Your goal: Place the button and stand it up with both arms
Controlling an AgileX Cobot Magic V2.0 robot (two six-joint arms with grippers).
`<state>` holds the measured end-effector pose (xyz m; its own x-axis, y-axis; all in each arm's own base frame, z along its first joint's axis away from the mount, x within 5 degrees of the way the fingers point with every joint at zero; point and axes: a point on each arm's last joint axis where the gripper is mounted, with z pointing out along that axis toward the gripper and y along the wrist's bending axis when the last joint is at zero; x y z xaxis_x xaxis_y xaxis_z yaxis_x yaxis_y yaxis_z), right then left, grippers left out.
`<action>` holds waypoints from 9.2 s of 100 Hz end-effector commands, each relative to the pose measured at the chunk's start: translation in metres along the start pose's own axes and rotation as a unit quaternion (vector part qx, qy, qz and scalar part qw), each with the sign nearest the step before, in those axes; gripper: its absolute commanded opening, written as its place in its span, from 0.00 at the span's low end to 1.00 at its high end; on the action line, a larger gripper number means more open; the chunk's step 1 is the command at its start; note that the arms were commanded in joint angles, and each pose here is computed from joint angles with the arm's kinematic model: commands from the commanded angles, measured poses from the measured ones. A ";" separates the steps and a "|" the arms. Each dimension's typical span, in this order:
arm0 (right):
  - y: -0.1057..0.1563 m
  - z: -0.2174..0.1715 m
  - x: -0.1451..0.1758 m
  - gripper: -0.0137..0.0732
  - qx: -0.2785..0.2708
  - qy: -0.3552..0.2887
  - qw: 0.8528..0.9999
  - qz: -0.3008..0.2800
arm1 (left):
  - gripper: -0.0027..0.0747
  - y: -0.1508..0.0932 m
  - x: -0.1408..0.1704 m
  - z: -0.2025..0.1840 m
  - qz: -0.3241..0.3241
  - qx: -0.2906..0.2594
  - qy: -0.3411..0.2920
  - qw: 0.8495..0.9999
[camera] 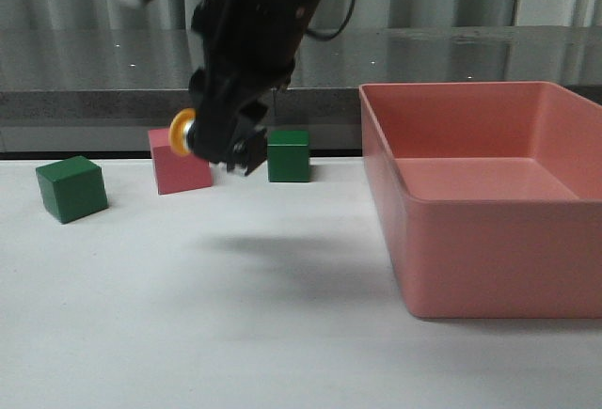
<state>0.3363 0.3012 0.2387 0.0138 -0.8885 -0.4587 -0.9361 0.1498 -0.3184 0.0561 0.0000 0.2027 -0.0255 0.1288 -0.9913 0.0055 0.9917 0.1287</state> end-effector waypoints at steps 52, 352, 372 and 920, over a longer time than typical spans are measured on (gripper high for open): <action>0.021 0.042 -0.024 0.21 0.014 -0.038 0.993 -0.110 | 0.01 -0.001 0.006 0.000 -0.005 -0.002 -0.034 0.999; 0.190 -0.271 0.220 0.03 0.419 -0.242 0.816 0.316 | 0.01 0.009 -0.130 0.019 -0.124 0.045 0.047 0.990; 0.190 -0.271 0.220 0.03 0.419 -0.242 0.816 0.316 | 0.01 0.009 -0.154 0.074 -0.069 0.068 0.137 0.986; 0.190 -0.269 0.221 0.03 0.418 -0.240 0.817 0.318 | 0.43 -0.202 -0.064 0.289 0.686 0.353 0.412 0.486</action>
<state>0.0657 0.0183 0.2849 -0.1409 -0.3049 -0.9419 -0.2902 0.9223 -0.2551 0.3471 -0.2099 0.2034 0.1338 0.8989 0.4172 0.9340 -0.2551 0.2500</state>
